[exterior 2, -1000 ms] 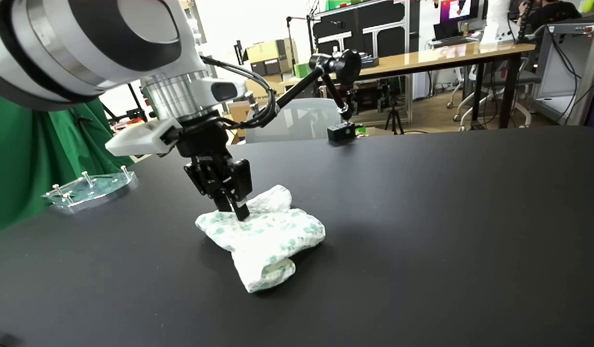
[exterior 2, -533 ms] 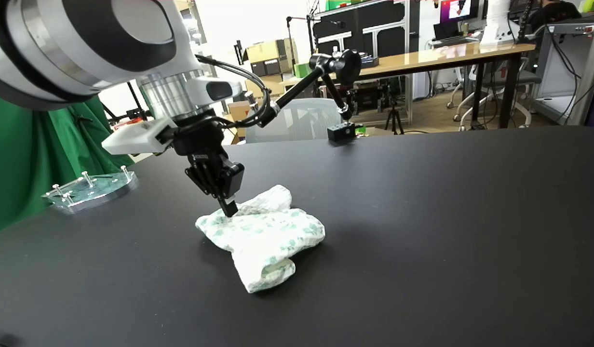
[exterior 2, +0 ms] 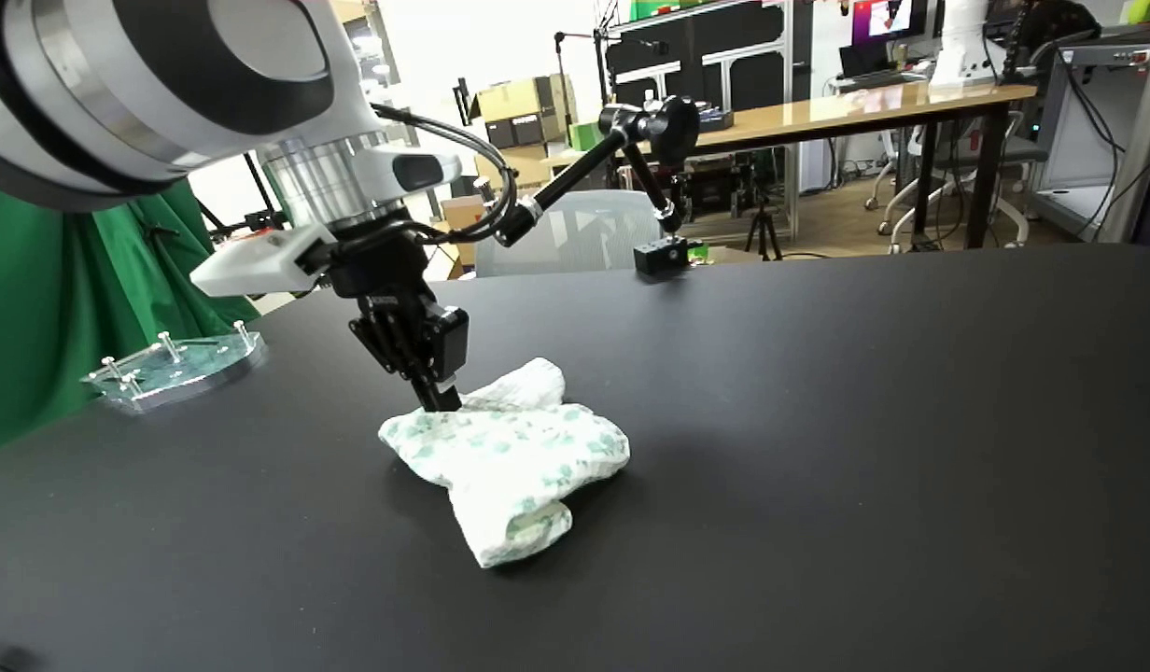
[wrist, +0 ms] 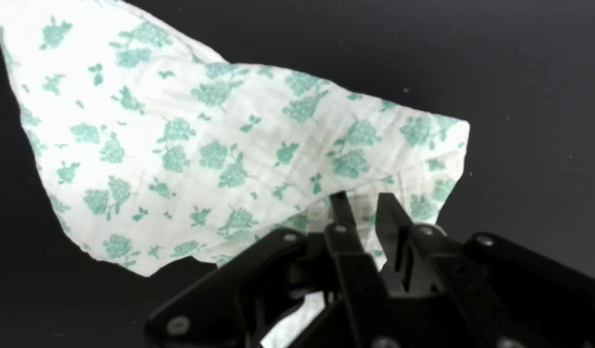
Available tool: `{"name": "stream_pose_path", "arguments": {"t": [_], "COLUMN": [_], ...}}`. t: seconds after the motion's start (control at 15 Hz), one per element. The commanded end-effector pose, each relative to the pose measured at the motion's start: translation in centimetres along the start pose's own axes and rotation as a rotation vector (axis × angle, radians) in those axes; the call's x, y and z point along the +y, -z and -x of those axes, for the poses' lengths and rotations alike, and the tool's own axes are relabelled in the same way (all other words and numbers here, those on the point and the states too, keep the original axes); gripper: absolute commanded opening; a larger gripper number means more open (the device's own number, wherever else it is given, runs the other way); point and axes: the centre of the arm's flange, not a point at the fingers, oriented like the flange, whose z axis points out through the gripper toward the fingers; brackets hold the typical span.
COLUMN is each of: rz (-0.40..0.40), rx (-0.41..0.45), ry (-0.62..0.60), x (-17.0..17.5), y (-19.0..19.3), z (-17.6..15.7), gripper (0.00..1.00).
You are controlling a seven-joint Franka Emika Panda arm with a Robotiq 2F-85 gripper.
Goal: Put the towel on top of the black thing on the table
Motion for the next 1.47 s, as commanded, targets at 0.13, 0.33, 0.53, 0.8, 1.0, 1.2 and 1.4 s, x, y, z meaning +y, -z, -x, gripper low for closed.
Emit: {"name": "stream_pose_path", "arguments": {"t": [0.13,0.33,0.53,0.8,1.0,1.2,1.4], "rz": [0.016,0.027,0.043,0.053,0.053,0.048,0.045], "rx": [-0.011,-0.03,-0.052,-0.076,-0.081,-0.079,-0.07], "ry": [-0.035,-0.029,-0.031,-0.022,-0.023,-0.024,-0.02], "x": [0.7,1.1,1.4,1.5,1.5,1.6,1.5], "y": [0.8,0.4,-0.3,-1.1,-1.4,-1.4,-1.2], "z": [0.9,1.3,1.5,1.5,1.5,1.6,1.6], "gripper": [0.66,0.86,1.0,0.74,0.52,0.31,0.09]}}
